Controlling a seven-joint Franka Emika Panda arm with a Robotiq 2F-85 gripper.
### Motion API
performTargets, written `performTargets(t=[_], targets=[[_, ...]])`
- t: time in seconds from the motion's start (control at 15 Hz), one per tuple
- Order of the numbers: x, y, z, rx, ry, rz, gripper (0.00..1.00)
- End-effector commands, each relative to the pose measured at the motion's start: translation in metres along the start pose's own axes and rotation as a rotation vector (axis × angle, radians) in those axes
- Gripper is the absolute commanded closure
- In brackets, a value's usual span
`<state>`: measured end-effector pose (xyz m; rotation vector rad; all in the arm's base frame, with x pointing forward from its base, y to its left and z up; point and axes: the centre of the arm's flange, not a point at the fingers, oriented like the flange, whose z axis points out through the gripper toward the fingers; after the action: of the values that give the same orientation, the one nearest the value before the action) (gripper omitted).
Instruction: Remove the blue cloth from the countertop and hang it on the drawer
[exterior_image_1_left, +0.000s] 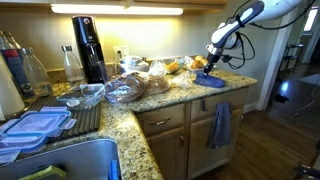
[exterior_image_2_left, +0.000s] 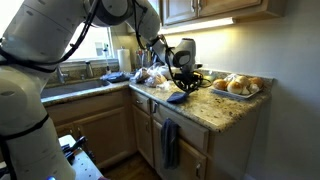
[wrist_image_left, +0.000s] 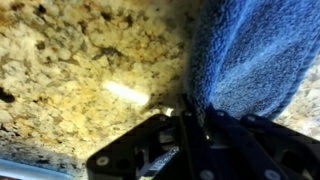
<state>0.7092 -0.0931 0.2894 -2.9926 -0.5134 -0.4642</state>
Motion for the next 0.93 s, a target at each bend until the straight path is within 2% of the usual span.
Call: performTargets(t=[0.0, 0.53, 0.6, 0.67, 0.87], targets=[[-0.038, -0.033, -0.031, -0.027, 0.010, 0.021, 0.91], [-0.064, -0.098, -0.057, -0.081, 0.004, 0.045, 0.92], [-0.064, -0.100, -0.058, -0.086, 0.003, 0.062, 0.92], [-0.044, -0.085, -0.040, -0.047, -0.002, 0.036, 0.90], [-0.049, -0.093, -0.045, -0.051, -0.007, 0.047, 0.90]])
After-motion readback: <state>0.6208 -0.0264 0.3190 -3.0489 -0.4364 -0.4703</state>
